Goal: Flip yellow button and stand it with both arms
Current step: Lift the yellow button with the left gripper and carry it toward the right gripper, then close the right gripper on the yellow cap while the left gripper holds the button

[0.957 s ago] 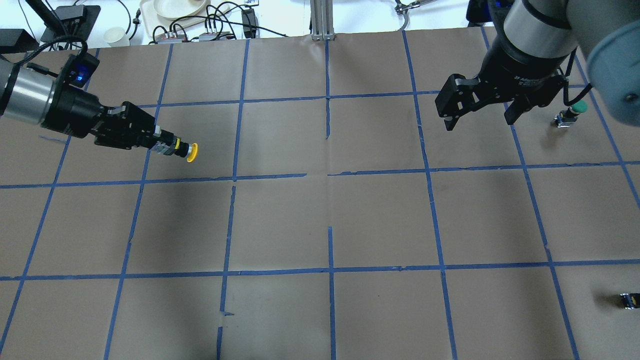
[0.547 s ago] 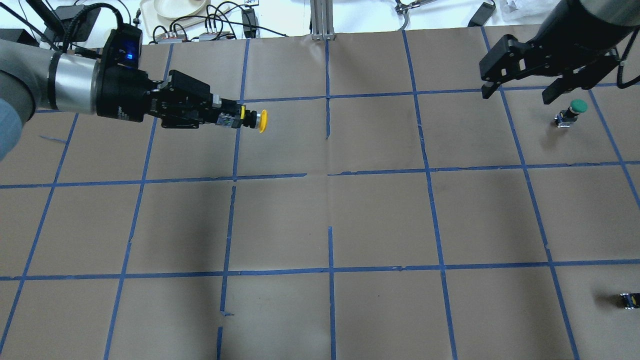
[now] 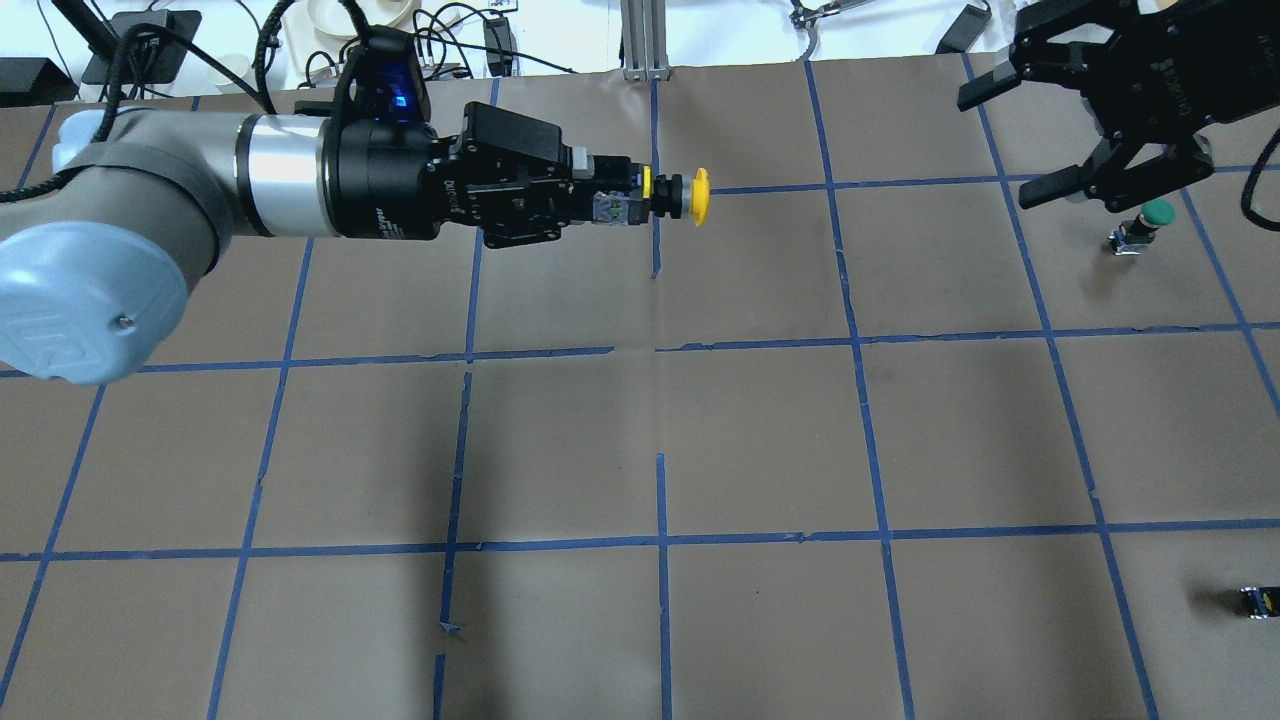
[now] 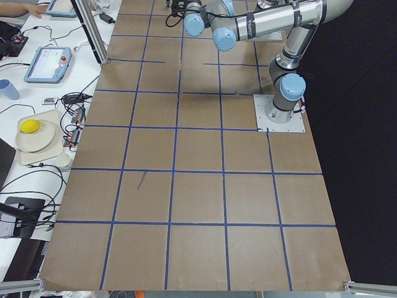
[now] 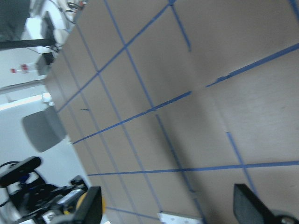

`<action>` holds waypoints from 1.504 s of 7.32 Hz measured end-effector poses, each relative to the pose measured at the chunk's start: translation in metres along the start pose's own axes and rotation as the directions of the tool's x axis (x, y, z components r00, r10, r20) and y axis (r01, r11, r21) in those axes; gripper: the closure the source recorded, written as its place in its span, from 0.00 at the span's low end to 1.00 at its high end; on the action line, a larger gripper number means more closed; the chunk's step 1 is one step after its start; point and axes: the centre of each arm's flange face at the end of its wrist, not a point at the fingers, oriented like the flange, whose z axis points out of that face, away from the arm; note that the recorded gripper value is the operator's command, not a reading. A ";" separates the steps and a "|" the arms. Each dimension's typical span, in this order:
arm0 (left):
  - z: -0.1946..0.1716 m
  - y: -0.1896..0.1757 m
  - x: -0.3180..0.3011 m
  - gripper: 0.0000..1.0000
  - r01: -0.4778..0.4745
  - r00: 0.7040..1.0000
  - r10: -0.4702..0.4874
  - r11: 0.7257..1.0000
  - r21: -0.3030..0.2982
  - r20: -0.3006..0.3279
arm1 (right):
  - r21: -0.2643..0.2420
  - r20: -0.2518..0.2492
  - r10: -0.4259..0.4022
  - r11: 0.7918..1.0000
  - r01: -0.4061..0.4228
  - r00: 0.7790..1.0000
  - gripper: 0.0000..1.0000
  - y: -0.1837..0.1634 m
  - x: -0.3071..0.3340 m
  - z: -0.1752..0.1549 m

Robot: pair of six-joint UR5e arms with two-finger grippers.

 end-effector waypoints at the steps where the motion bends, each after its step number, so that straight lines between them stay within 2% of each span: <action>1: 0.009 0.006 0.003 0.82 0.004 0.999 -0.003 1.000 0.002 -0.040 | -0.035 0.178 0.065 0.998 -0.060 0.982 0.00 0.000 -0.001 0.010; 2: 0.014 0.011 0.003 0.82 0.008 0.998 -0.007 1.000 0.003 -0.063 | -0.056 0.270 0.104 0.994 -0.093 0.957 0.00 0.002 0.001 0.018; 3: 0.019 0.014 0.004 0.82 0.011 0.996 -0.010 1.000 0.005 -0.085 | -0.068 0.304 0.122 0.992 -0.107 0.945 0.00 0.005 0.001 0.022; 4: 0.023 0.016 0.006 0.82 0.011 0.995 -0.011 1.000 0.004 -0.100 | -0.076 0.314 0.132 0.991 -0.114 0.940 0.00 0.007 0.001 0.025; 7: 0.037 0.018 0.013 0.82 0.018 0.984 -0.016 1.000 0.011 -0.176 | -0.112 0.304 0.219 0.975 -0.194 0.927 0.00 0.012 -0.006 0.029; 9: 0.041 0.020 0.015 0.82 0.019 0.982 -0.017 1.000 0.008 -0.188 | -0.127 0.292 0.248 0.967 -0.220 0.924 0.01 0.024 -0.015 0.029; 11: 0.044 0.019 0.016 0.82 0.016 0.980 -0.014 1.000 0.006 -0.198 | -0.140 0.271 0.289 0.956 -0.259 0.918 0.01 0.053 -0.016 0.030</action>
